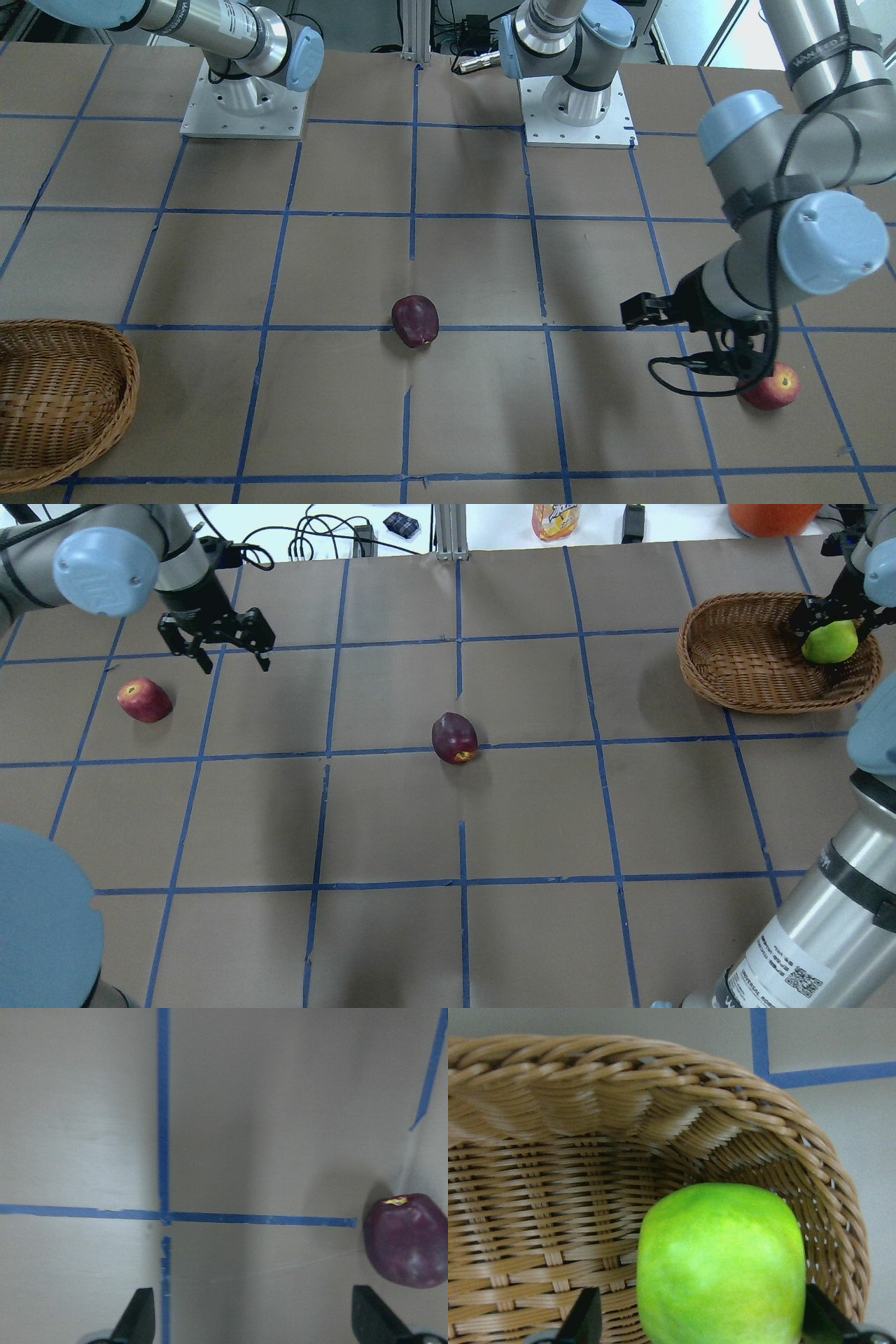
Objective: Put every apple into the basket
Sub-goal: 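Grasp the red apple with left gripper while right moves toward center, then lower right gripper onto dark apple and grasp while left lifts red apple, then carry dark apple to basket with right while left carries red apple centerward, then release dark apple in basket while left sets red apple at center, then move right gripper over the red apple while left gripper retracts, then grasp the red apple with the right gripper and lift it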
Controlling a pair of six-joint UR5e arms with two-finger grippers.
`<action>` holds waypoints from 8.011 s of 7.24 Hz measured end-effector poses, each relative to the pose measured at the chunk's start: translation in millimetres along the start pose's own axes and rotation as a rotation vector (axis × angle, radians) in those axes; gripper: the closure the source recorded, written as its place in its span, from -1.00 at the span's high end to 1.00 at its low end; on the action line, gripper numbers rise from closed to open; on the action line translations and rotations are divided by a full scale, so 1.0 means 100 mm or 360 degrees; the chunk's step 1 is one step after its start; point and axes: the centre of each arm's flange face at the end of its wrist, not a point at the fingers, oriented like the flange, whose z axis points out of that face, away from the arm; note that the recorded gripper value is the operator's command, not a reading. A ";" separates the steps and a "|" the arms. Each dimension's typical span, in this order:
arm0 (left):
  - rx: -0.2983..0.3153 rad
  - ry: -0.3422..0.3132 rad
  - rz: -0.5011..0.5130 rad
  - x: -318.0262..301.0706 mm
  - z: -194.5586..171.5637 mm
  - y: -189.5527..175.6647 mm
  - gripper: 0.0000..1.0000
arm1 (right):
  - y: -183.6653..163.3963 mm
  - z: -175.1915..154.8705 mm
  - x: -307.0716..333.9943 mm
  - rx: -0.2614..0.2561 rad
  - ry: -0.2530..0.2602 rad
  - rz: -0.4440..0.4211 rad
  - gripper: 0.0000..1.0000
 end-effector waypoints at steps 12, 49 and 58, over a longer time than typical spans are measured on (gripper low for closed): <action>0.0139 -0.0041 0.0256 -2.23 1.25 -0.34 -0.32 | 1.37 -1.61 -4.75 -0.0176 -0.0348 -0.0081 1.00; 0.0235 0.0087 -0.0011 1.38 -1.41 1.88 1.00 | 0.74 -1.02 -1.29 0.0135 -0.0060 -0.0130 1.00; 0.0270 -0.0016 0.0008 1.29 -1.42 1.80 1.00 | 2.05 -1.31 -5.08 -0.0146 -0.0355 0.0097 1.00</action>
